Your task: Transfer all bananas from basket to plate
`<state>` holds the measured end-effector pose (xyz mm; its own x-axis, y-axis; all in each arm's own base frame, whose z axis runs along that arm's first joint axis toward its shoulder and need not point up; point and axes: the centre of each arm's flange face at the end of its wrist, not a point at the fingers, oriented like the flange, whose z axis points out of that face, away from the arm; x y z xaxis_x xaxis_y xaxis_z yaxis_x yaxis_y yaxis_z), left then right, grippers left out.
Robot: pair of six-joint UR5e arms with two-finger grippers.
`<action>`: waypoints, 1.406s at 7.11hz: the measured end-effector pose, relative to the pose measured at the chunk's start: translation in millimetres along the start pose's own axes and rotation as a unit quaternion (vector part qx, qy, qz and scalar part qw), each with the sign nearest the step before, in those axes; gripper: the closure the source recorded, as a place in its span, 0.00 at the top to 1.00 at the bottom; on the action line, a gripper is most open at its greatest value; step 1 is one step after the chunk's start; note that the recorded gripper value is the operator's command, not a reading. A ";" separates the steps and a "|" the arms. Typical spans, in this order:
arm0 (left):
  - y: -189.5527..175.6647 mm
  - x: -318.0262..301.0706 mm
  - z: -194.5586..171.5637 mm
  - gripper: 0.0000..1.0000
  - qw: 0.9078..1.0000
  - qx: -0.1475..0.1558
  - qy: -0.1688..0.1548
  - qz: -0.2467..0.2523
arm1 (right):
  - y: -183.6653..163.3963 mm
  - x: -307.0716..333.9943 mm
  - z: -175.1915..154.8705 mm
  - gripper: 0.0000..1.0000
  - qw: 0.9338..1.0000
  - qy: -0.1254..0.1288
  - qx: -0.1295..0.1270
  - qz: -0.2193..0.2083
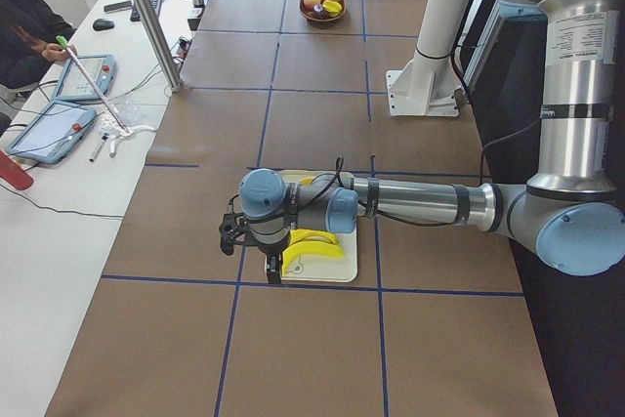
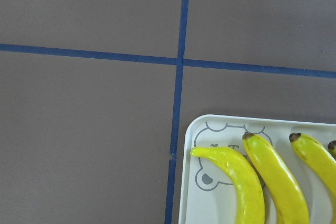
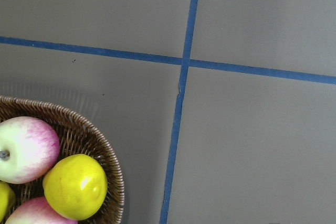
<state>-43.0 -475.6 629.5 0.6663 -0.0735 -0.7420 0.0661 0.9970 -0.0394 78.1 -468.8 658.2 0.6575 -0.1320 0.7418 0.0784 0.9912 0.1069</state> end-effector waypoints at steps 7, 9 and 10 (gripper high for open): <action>-2.9 -40.1 -7.6 1.00 1.000 0.006 -0.016 -0.006 | -9.2 -7.7 -9.6 1.00 1.000 0.000 0.011 0.022; -3.1 -43.7 -6.0 1.00 1.000 0.003 -0.016 0.017 | -9.1 -8.1 -9.7 1.00 1.000 -0.002 0.011 0.022; -3.2 -44.1 -6.0 1.00 1.000 0.003 -0.016 0.024 | -9.1 -8.2 -10.1 1.00 1.000 -0.002 0.011 0.022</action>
<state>-77.1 -475.5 658.3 0.6916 -0.0260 -0.7218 0.0382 0.9993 0.0007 79.6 -476.5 644.5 0.6562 -0.0891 0.7493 0.0330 0.9954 0.0895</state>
